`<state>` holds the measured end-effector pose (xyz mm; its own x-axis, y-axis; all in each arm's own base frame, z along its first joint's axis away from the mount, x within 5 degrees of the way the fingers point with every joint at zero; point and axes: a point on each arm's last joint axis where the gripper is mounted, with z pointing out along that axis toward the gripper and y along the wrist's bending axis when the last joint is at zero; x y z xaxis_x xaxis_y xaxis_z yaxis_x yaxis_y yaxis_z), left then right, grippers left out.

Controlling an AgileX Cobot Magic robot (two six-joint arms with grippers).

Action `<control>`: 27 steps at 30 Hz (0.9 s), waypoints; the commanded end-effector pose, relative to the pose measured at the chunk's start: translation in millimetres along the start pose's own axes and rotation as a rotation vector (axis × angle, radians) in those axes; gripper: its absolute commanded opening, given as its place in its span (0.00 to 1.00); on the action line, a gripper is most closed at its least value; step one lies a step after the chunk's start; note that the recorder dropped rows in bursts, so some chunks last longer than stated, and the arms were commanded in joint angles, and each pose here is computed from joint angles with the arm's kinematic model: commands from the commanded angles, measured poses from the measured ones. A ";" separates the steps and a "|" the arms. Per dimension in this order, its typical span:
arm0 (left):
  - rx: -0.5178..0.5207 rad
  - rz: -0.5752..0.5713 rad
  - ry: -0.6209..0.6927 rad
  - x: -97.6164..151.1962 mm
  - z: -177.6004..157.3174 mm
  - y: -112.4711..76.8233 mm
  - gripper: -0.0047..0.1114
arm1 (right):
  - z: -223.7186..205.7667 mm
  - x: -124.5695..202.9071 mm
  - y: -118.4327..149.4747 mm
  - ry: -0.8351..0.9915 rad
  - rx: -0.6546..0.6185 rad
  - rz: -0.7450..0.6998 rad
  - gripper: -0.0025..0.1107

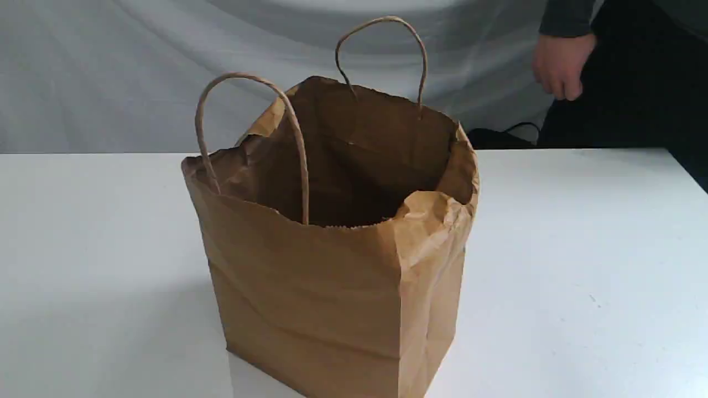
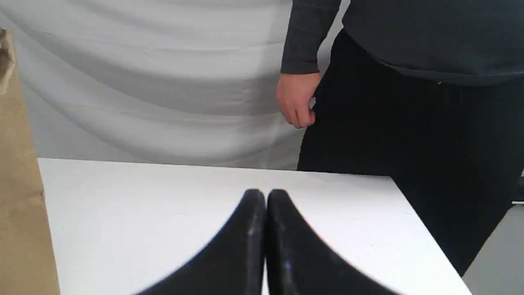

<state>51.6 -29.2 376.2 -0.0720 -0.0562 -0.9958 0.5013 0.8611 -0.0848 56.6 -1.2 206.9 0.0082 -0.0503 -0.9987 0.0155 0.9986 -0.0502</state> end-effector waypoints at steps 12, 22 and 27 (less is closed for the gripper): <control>0.001 -0.010 -0.006 1.3 -0.2 0.0 0.04 | -0.1 1.3 -0.2 0.005 0.005 0.011 0.02; 0.001 -0.008 -0.006 1.3 -0.2 0.0 0.04 | -0.1 1.3 -0.2 0.005 0.005 0.013 0.02; -0.035 0.038 -0.016 1.3 0.3 2.8 0.04 | -0.1 1.3 -0.2 0.005 0.005 0.013 0.02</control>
<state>52.4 -28.2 376.0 -0.0597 -0.0398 -0.9974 0.4892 0.8698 -0.0639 56.6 -1.2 206.8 0.0062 -0.0483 -0.9988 0.0155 0.9987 -0.0482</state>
